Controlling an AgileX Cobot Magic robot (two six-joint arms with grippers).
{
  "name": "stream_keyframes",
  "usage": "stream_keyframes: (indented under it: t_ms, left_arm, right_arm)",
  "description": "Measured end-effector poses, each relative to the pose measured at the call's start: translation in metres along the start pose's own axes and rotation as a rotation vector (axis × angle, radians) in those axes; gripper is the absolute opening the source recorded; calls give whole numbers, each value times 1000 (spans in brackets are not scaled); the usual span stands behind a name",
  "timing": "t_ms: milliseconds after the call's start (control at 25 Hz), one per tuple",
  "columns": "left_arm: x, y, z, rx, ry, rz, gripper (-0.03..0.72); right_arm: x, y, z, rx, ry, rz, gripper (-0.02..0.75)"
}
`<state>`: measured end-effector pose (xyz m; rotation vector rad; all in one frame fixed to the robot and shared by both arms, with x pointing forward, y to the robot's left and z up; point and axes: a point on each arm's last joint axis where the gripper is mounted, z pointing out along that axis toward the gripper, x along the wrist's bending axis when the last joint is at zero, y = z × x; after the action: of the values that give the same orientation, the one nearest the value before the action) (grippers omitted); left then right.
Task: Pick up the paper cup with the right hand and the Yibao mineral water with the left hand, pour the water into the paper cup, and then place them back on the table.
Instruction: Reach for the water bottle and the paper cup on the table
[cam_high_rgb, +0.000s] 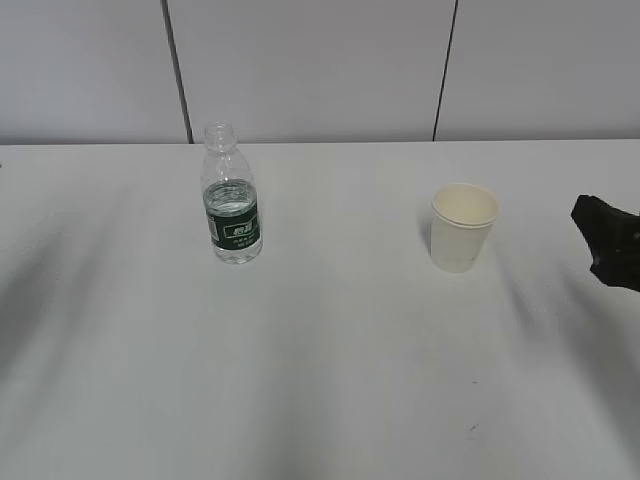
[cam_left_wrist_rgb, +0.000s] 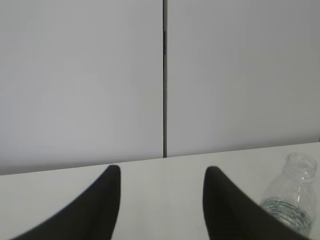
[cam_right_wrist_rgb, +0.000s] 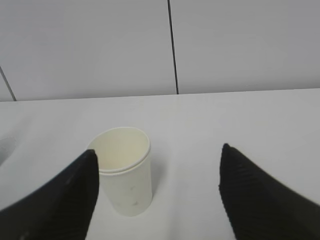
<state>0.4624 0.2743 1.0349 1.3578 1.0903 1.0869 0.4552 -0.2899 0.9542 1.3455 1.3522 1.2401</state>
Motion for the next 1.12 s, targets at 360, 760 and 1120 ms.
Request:
stream_keyframes:
  t_ms: [360,760,1120]
  left_arm:
    - [0,-3,0,27,2,0,342]
    - [0,-3,0,28,2,0,342]
    - [0,-3,0,30,2,0,342]
  right_arm:
    - [1,-19,13,-8,38,1,585]
    - [7,-22,13,1,108,-29,585]
    - [8,-28,15,28,119,-30,585]
